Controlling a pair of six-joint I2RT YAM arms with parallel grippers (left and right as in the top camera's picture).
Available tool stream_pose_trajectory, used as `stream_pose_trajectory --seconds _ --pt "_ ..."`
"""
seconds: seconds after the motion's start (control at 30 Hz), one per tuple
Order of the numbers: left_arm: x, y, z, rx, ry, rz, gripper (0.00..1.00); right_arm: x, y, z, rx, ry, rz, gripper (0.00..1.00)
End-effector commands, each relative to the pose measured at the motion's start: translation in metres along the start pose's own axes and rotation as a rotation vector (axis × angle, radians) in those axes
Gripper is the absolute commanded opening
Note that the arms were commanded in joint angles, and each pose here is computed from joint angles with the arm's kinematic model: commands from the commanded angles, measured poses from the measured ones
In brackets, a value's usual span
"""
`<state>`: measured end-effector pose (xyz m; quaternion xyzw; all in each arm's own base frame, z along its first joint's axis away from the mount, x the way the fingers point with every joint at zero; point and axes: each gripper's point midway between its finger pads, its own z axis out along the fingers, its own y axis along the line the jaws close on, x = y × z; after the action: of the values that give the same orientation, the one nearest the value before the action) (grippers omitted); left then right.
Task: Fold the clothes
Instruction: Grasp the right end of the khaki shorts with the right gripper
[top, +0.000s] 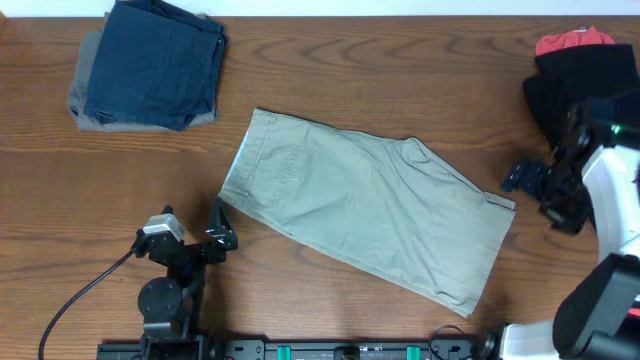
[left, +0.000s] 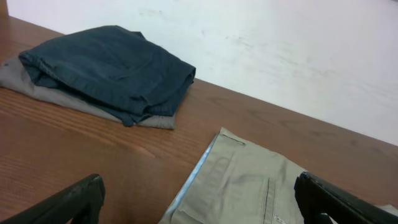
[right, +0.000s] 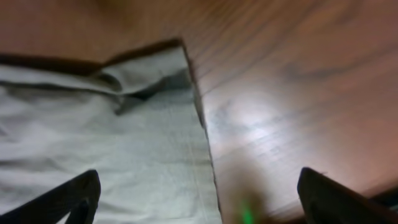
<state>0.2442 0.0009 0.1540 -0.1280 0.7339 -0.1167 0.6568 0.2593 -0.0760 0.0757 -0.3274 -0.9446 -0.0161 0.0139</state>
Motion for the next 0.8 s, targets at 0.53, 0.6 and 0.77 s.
stream_pose_trajectory --seconds 0.53,0.6,0.77 --pt "0.014 0.006 0.002 -0.014 0.035 0.019 0.98 0.013 0.004 0.076 -0.127 -0.043 -0.056 0.76" --pt "0.014 0.006 0.002 -0.014 0.035 0.019 0.98 0.009 0.006 0.077 -0.133 -0.063 -0.058 0.68" --pt "0.014 0.006 0.002 -0.014 0.035 0.019 0.98 0.002 0.008 0.077 -0.143 -0.094 -0.061 0.43"
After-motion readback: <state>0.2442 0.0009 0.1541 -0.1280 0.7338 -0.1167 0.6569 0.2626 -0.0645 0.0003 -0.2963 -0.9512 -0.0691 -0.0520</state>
